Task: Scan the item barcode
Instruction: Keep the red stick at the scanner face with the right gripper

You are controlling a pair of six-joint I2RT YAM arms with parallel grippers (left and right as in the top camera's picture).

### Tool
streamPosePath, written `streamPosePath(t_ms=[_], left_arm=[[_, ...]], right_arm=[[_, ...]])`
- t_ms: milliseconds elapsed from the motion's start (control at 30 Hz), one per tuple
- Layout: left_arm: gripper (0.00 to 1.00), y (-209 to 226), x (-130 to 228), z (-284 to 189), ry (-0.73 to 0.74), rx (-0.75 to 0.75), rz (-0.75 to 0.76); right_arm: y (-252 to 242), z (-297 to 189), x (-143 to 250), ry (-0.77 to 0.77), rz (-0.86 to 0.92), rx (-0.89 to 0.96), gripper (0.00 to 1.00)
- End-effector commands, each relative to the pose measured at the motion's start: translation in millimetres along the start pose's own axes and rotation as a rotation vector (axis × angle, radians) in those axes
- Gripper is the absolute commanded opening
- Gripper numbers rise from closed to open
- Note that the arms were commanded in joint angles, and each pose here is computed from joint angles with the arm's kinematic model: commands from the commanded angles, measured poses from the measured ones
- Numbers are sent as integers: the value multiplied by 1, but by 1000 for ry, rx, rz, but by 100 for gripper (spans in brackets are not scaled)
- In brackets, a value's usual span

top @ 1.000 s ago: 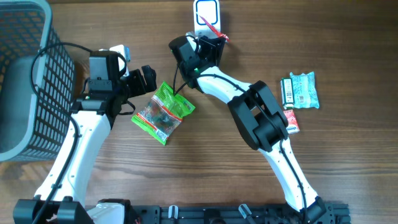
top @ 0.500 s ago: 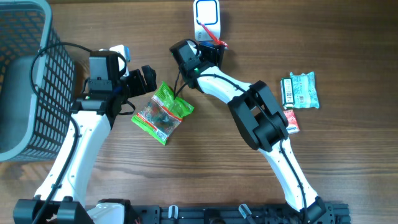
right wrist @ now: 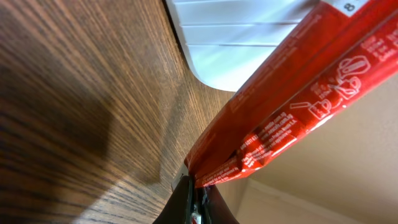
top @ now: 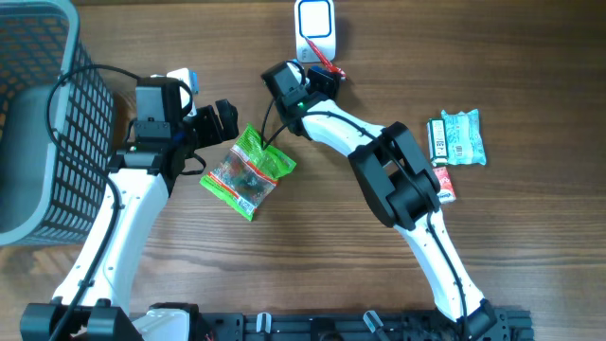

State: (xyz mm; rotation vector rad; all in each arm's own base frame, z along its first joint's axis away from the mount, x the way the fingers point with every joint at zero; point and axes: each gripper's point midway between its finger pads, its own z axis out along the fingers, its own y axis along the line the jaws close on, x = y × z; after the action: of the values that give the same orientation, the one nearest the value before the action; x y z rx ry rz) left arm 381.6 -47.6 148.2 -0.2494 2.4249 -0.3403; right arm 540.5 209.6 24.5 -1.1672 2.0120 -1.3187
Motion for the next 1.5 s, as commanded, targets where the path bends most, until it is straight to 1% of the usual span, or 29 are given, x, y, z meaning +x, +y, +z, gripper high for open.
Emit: streamPosePath(t_ms=[0, 67, 200, 367, 500, 767, 867, 1033, 1100, 1200, 1267, 1400, 1467], left_arm=[[100, 1, -6, -4, -20, -4, 10], [100, 1, -6, -4, -20, -4, 10], [100, 1, -6, -4, -20, -4, 10], [100, 1, -6, -4, -20, -4, 10], [100, 1, -6, -4, -20, -4, 10], [100, 1, -6, -4, -20, -4, 10], [100, 1, -6, -4, -20, -4, 10], [100, 1, -6, -4, -20, -4, 10], [100, 1, -6, -4, -20, -4, 10], [100, 1, -6, -4, -20, -4, 10], [100, 1, -6, -4, -20, -4, 10], [100, 1, -6, -4, -20, -4, 10], [100, 1, -6, -4, -20, -4, 10]], right_arm=[[-46, -19, -1, -42, 121, 20, 4], [-57, -25, -2, -65, 132, 8, 4], [-67, -32, -1, -102, 96, -31, 4], [-70, -38, -1, -144, 70, -89, 4], [-60, -29, 14, -112, -27, -141, 4], [-50, -25, 20, -121, -55, -214, 4], [-54, -21, 23, -111, -46, -205, 4], [-93, -14, 25, -59, -12, -30, 4], [-100, -14, 23, -63, -32, -5, 4], [-99, -11, 24, -67, -80, -12, 4], [-98, -10, 24, -72, -80, -19, 4], [-98, -7, 21, -88, -43, -24, 4], [-101, -1, 29, -54, -10, -15, 4]])
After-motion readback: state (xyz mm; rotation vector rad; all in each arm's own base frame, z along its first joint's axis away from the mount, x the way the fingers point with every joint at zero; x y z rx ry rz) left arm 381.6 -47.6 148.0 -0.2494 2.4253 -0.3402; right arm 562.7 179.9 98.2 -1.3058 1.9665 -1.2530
